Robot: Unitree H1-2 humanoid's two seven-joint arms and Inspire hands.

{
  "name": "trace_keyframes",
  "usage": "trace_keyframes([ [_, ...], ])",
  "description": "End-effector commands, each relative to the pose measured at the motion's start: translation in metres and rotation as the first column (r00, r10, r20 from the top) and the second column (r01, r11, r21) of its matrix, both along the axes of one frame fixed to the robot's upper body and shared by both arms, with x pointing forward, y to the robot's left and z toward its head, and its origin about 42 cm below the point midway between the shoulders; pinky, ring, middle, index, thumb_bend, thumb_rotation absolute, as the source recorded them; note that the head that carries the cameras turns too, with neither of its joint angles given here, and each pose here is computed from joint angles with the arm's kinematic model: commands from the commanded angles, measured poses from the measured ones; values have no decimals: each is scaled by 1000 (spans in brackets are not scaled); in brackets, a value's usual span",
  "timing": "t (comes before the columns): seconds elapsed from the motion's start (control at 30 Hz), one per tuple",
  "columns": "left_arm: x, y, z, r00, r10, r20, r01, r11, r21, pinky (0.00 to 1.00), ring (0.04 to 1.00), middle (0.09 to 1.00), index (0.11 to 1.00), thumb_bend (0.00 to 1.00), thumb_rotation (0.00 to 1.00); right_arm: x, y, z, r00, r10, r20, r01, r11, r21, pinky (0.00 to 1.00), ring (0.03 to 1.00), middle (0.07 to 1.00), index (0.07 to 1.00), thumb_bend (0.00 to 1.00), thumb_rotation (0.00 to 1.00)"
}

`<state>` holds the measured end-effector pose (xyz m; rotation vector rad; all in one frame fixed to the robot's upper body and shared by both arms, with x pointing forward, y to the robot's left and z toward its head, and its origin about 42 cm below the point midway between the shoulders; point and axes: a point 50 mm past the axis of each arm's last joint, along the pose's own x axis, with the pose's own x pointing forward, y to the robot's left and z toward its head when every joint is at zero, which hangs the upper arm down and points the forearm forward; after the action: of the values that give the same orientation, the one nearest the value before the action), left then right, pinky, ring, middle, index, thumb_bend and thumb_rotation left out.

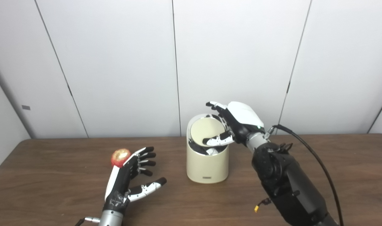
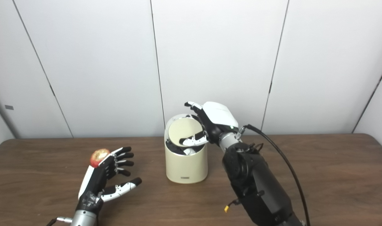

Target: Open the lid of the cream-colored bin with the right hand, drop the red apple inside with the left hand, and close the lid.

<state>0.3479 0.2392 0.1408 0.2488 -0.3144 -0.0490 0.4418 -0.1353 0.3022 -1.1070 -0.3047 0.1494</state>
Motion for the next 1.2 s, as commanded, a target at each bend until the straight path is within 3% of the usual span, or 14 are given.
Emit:
trace_keyframes([
  [0.0,7,-1,17,998,-9,66,9,1000,-1,568,702,772,824,694,71,1,-3,22,995,0,104,-5,999,48,601,778,863,876,768,296],
  [0.23,9,-2,16,998,-13,68,13,1000,-4,575,701,770,822,694,71,-5,-18,18,989,-76,129,37,959,282,610,768,837,845,805,235],
  [0.5,9,-1,16,998,-11,68,11,1000,6,579,704,771,824,689,82,-25,-47,-6,982,-141,126,69,887,457,577,758,836,857,762,207],
  [0.77,9,1,17,997,-13,71,12,1000,11,577,701,770,822,679,72,-45,-90,-65,975,-200,101,112,827,550,632,782,839,852,779,186],
  [0.93,8,2,16,998,-15,65,14,1000,10,575,701,771,824,675,67,-57,-108,-103,979,-175,103,85,812,577,645,778,834,840,790,180],
  [1.03,7,1,16,998,-15,63,14,1000,11,571,694,763,820,677,68,-65,-112,-121,984,-144,105,57,812,581,658,775,847,854,799,226],
  [1.17,7,1,16,998,-15,60,14,1000,16,572,692,762,820,682,77,-74,-112,-133,986,-125,107,39,808,587,657,766,847,856,812,248],
])
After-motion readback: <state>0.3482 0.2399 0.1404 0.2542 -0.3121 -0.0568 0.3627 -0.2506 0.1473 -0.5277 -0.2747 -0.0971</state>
